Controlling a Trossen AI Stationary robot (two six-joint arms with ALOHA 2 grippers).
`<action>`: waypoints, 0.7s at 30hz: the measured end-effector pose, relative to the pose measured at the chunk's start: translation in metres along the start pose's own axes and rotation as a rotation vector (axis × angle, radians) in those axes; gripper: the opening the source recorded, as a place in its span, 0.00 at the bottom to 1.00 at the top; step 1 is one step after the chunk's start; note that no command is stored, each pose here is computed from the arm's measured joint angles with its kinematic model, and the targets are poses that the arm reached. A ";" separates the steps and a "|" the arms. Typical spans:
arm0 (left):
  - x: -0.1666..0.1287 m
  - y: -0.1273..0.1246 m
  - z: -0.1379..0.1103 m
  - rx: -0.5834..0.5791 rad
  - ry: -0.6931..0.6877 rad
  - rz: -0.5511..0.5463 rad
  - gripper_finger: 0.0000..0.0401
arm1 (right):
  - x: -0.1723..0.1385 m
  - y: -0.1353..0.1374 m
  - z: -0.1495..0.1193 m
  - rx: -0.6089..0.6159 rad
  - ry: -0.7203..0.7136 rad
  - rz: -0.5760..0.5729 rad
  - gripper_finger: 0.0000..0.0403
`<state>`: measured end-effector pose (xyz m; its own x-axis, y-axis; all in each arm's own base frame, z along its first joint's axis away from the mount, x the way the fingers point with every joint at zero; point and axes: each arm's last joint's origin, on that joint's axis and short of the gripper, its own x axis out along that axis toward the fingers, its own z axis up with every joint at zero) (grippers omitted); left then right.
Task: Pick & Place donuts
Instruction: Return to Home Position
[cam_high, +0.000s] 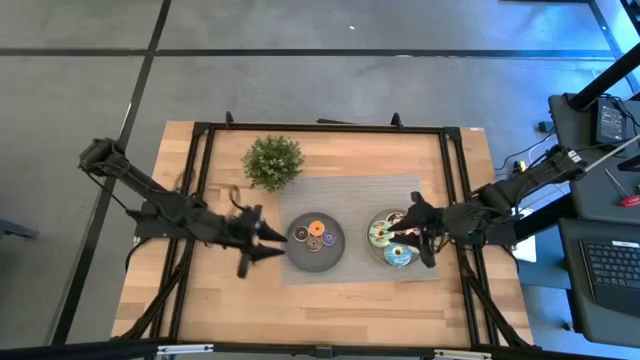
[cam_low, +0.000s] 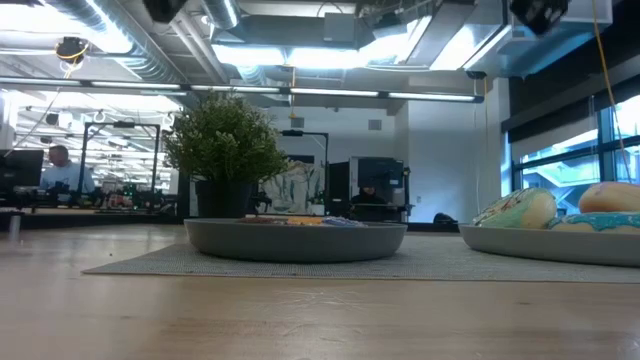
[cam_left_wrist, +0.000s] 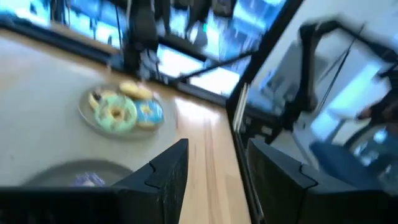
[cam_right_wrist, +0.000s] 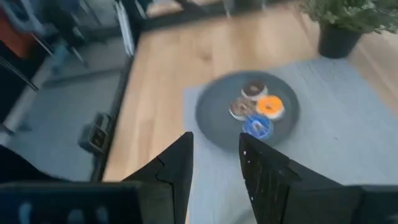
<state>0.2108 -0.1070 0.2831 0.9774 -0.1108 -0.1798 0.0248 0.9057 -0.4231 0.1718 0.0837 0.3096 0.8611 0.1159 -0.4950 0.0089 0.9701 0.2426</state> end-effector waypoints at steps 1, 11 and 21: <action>-0.007 0.006 0.000 -0.003 -0.032 -0.007 0.40 | 0.001 -0.003 -0.007 0.013 -0.035 0.023 0.33; -0.074 0.055 -0.014 -0.030 -0.263 0.026 0.40 | -0.025 -0.039 -0.054 0.059 -0.352 0.162 0.32; -0.103 0.084 -0.035 -0.005 -0.376 0.029 0.40 | -0.031 -0.071 -0.095 0.092 -0.501 0.103 0.32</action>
<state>0.1051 -0.0340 0.2353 0.9865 0.0735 0.1465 -0.0040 0.9044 -0.4268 0.0961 0.0310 0.2290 0.9974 0.0718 -0.0103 -0.0636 0.9337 0.3523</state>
